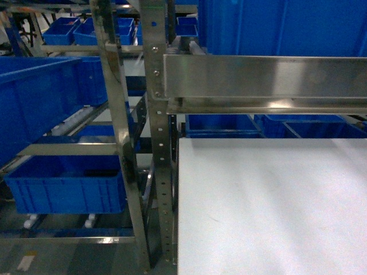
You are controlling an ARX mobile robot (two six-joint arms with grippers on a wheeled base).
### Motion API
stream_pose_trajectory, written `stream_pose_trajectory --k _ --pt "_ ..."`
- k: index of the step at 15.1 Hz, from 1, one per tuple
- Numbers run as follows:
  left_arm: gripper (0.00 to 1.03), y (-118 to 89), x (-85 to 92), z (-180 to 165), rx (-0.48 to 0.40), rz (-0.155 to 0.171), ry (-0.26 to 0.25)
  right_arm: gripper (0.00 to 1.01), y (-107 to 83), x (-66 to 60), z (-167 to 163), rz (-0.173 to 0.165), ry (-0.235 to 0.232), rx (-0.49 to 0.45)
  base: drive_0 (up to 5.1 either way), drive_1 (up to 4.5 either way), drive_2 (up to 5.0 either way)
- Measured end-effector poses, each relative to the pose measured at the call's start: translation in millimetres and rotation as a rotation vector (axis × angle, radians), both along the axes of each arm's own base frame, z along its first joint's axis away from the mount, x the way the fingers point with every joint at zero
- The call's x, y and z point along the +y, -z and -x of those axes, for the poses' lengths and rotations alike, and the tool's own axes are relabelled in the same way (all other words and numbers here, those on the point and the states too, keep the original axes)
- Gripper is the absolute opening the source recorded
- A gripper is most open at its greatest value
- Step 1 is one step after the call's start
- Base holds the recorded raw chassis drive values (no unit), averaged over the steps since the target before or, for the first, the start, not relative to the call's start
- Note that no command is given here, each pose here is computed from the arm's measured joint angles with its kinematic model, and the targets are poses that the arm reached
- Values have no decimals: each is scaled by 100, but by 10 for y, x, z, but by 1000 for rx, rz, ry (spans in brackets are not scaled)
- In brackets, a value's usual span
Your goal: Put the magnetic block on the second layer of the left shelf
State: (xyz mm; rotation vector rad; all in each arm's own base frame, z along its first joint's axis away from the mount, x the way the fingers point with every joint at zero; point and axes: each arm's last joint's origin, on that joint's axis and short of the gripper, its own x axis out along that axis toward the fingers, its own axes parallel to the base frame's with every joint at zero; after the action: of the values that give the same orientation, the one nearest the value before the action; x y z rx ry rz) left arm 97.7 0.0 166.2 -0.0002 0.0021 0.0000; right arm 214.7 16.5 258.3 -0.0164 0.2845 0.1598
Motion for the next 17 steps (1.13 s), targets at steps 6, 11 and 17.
stream_pose_trajectory --k 6,11,17 --pt "98 0 0 0 0 0 0 33 1 0 0 0 0 2 -492 249 249" --pt "98 -1 0 0 -1 0 1 33 3 0 0 0 0 3 -501 240 240" --pt "98 3 0 0 2 0 0 33 1 0 0 0 0 1 -504 237 237"
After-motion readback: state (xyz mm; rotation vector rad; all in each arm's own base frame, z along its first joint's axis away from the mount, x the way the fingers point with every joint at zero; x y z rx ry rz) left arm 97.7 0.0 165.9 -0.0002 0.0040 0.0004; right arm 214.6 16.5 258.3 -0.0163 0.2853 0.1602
